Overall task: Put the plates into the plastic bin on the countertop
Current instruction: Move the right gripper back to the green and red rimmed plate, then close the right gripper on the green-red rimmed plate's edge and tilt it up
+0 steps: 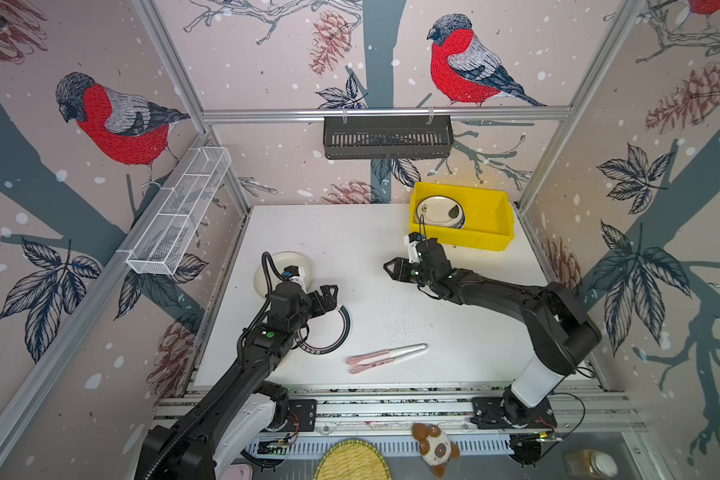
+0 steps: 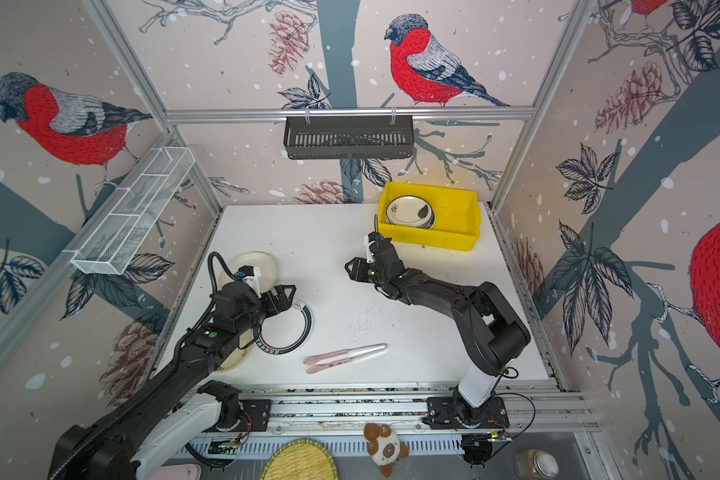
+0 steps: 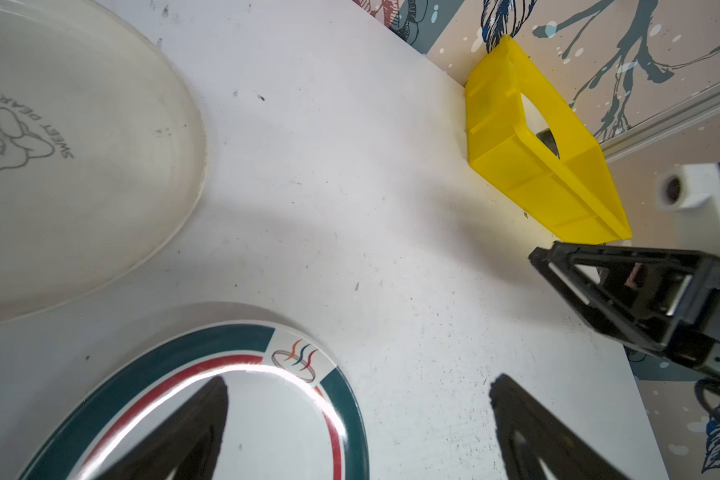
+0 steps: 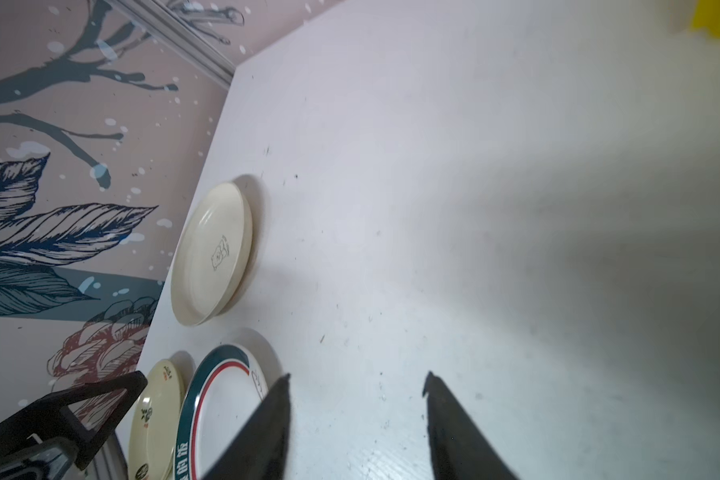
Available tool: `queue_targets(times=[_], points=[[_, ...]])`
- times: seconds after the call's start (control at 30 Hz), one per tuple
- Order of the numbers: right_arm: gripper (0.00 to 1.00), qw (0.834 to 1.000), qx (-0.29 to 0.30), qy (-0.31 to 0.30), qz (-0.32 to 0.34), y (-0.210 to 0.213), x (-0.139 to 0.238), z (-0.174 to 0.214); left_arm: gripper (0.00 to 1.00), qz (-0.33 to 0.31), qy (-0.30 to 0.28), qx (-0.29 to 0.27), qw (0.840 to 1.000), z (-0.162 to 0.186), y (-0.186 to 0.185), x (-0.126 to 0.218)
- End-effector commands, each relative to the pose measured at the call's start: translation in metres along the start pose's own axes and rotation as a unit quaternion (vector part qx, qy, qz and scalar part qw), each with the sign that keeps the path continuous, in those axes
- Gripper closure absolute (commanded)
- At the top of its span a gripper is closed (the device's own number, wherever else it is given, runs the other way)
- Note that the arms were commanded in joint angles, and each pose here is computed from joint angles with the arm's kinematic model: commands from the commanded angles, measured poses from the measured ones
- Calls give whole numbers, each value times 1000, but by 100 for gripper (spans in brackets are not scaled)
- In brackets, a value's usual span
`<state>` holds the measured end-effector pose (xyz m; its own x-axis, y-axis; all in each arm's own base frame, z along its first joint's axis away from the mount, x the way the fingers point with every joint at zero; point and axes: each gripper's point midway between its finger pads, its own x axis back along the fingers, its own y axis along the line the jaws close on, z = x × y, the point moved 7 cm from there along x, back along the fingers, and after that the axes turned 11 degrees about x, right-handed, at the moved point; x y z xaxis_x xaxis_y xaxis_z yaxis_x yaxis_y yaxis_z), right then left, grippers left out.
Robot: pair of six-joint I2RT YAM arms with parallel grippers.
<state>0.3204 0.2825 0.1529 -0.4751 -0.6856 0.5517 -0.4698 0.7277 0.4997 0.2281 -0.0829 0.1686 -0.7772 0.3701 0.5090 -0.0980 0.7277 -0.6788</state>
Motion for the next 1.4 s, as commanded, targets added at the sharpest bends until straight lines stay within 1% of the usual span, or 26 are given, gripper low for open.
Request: queue_targets(times=[0.0,0.13,0.3,0.5,0.7,0.87,1.1,1.3,1.37], points=[[55,998,4,35,-54,22,-20,11,2,-12,-23,17,999,-1,6,4],[54,995,16,65,-80,42,-38,32,2,-7,-38,15,999,-3,5,8],[54,987,8,102,-127,57,-60,48,2,1,-48,15,999,-4,5,8],[57,980,9,135,-144,67,-78,64,2,9,-57,15,998,-3,6,8],[61,977,6,157,-142,65,-89,73,2,18,-61,13,998,-2,7,8],[65,972,2,180,-154,74,-98,81,2,18,-64,6,998,-2,8,8],[70,969,6,201,-143,78,-106,88,2,19,-76,-7,997,-4,7,11],[78,969,6,213,-126,76,-111,94,2,23,-79,-10,997,-1,11,9],[79,969,5,215,-122,76,-111,93,2,23,-79,-11,997,0,12,8]])
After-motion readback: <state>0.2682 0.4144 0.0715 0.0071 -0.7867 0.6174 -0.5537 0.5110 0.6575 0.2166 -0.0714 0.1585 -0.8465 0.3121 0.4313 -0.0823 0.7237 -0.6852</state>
